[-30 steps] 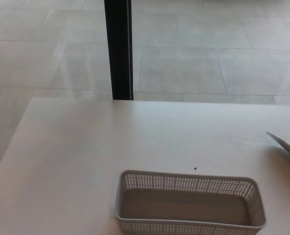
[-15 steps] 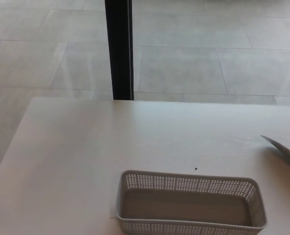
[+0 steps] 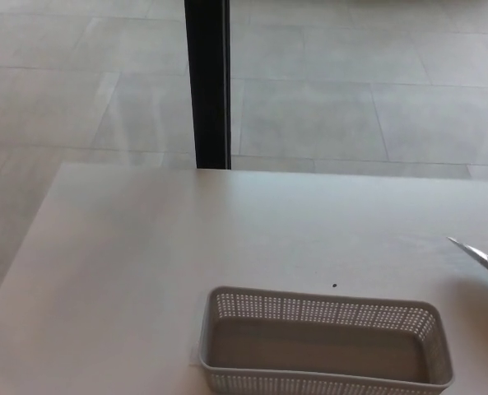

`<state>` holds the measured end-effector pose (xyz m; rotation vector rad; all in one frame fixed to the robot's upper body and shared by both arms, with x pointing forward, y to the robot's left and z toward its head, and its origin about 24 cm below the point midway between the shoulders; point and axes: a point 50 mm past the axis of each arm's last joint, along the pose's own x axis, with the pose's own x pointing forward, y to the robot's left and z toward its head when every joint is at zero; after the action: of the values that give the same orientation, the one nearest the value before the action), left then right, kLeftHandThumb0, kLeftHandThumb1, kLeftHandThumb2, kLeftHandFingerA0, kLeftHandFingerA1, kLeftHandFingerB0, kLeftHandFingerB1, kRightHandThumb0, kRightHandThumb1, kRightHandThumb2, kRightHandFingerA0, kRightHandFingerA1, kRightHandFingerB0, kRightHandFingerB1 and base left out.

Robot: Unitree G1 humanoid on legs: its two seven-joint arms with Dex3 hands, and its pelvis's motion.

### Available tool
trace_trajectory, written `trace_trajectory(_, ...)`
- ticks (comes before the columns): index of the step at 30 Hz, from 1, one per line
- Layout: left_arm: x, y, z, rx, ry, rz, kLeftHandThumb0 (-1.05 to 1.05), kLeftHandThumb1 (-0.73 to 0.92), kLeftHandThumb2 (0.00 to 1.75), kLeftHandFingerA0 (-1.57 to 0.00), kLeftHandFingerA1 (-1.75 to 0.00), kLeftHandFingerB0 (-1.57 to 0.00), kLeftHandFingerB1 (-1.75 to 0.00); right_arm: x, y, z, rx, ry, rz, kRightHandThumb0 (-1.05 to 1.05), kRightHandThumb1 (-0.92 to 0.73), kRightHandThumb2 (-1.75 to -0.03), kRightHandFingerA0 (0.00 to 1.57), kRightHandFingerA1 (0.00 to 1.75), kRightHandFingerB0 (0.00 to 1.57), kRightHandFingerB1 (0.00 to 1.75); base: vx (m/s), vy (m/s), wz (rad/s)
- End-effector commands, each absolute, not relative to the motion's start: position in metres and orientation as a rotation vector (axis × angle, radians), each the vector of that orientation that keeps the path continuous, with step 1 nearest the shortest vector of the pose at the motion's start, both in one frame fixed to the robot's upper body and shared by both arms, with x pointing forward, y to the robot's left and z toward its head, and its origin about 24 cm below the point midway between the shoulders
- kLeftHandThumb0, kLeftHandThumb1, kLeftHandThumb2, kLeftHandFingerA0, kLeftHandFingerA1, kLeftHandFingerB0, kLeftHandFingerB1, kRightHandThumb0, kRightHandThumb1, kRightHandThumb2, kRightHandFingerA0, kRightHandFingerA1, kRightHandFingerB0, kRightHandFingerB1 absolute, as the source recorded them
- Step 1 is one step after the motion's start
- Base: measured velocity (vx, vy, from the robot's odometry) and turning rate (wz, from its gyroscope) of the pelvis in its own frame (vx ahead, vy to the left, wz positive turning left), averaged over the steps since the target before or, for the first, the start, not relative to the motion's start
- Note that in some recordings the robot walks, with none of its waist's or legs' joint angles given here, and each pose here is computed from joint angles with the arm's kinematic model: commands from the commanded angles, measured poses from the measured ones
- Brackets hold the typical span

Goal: A garden tool is kept on the righthand side and a container is kept on the lefthand side on a desk infront of the robot. the robot uses its right hand to pick up the garden tool and makes a scooping motion inside the container

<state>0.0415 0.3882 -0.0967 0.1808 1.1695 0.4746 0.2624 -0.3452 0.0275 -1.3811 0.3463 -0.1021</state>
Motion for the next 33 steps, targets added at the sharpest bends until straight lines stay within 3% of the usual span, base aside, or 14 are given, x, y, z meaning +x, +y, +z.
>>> trace_trajectory(1,0.041,0.398,-0.088,0.214,1.143,0.468,-0.59,0.66,0.59,-0.55,-0.66,-0.5,-0.48,0.227,-0.332,-0.001,-1.239,0.174,-0.058,-0.2,-0.63,-0.89,0.76,1.75,0.56,1.59,0.0,0.0,0.0)
trace_trajectory(2,0.041,0.398,-0.088,0.2,1.144,0.472,-0.61,0.5,0.91,-0.52,-0.69,-0.42,-0.58,0.23,-0.329,0.007,-1.207,0.087,-0.06,-0.19,-0.64,-0.96,0.76,1.75,0.56,1.62,0.0,0.0,0.0)
trace_trajectory(4,0.042,0.398,-0.088,0.201,1.14,0.464,-0.58,0.66,0.6,-0.56,-0.64,-0.49,-0.48,0.233,-0.328,0.016,-1.201,0.017,-0.062,-0.22,-0.65,-0.91,0.75,1.75,0.56,1.59,0.0,0.0,0.0)
trace_trajectory(5,0.042,0.397,-0.088,0.208,1.14,0.456,-0.6,0.5,0.91,-0.52,-0.69,-0.43,-0.58,0.235,-0.325,0.024,-1.185,-0.025,-0.058,-0.22,-0.67,-0.93,0.76,1.75,0.61,1.56,0.0,0.0,0.0)
trace_trajectory(6,0.042,0.398,-0.088,0.212,1.145,0.46,-0.57,0.66,0.6,-0.55,-0.62,-0.5,-0.47,0.237,-0.323,0.028,-1.17,-0.05,-0.057,-0.18,-0.66,-0.93,0.77,1.75,0.62,1.56,0.0,0.0,0.0)
trace_trajectory(7,0.042,0.398,-0.088,0.213,1.147,0.462,-0.57,0.66,0.6,-0.55,-0.62,-0.5,-0.47,0.238,-0.323,0.03,-1.164,-0.061,-0.057,-0.18,-0.66,-0.93,0.77,1.75,0.62,1.56,0.0,0.0,0.0)
trace_trajectory(8,0.042,0.398,-0.088,0.21,1.152,0.474,-0.58,0.51,0.91,-0.54,-0.68,-0.45,-0.59,0.241,-0.32,0.038,-1.155,-0.11,-0.048,-0.13,-0.64,-0.98,0.77,1.75,0.6,1.57,0.0,0.0,0.0)
trace_trajectory(9,0.042,0.398,-0.089,0.202,1.156,0.482,-0.56,0.65,0.59,-0.57,-0.63,-0.52,-0.47,0.245,-0.318,0.046,-1.155,-0.164,-0.044,-0.1,-0.62,-0.95,0.78,1.75,0.61,1.57,0.0,0.0,0.0)
trace_trajectory(12,0.04,0.398,-0.089,0.198,1.161,0.487,-0.56,0.65,0.59,-0.57,-0.6,-0.51,-0.45,0.252,-0.314,0.063,-1.207,-0.272,-0.049,-0.09,-0.56,-0.98,0.81,1.75,0.69,1.49,0.0,0.0,0.0)
trace_trajectory(13,0.04,0.398,-0.089,0.199,1.161,0.487,-0.57,0.64,0.59,-0.57,-0.59,-0.53,-0.45,0.255,-0.313,0.07,-1.23,-0.313,-0.049,-0.14,-0.5,-1.04,1.17,1.38,0.89,1.19,0.0,0.0,0.0)
trace_trajectory(17,0.041,0.399,-0.087,0.198,1.149,0.477,-0.56,0.66,0.6,-0.56,-0.62,-0.5,-0.45,0.266,-0.311,0.099,-1.295,-0.423,-0.035,-0.14,-0.47,-1.06,1.21,1.39,0.91,1.2,0.0,0.0,0.0)
trace_trajectory(26,0.045,0.401,-0.085,0.218,1.137,0.465,-0.56,0.65,0.6,-0.56,-0.67,-0.54,-0.5,0.274,-0.306,0.149,-1.42,-0.665,-0.008,-0.09,-0.46,-0.98,1.13,1.37,0.89,1.23,0.0,0.0,0.0)
trace_trajectory(27,0.045,0.401,-0.085,0.214,1.139,0.476,-0.56,0.65,0.6,-0.57,-0.68,-0.55,-0.5,0.273,-0.305,0.152,-1.467,-0.696,0.002,-0.09,-0.56,-0.83,0.78,1.75,0.58,1.63,0.0,0.0,0.0)
trace_trajectory(33,0.046,0.402,-0.084,0.215,1.141,0.478,-0.57,0.65,0.6,-0.58,-0.63,-0.54,-0.48,0.27,-0.292,0.157,-1.547,-0.794,0.072,-0.18,-0.6,-0.79,0.77,1.75,0.56,1.68,0.0,0.0,0.0)
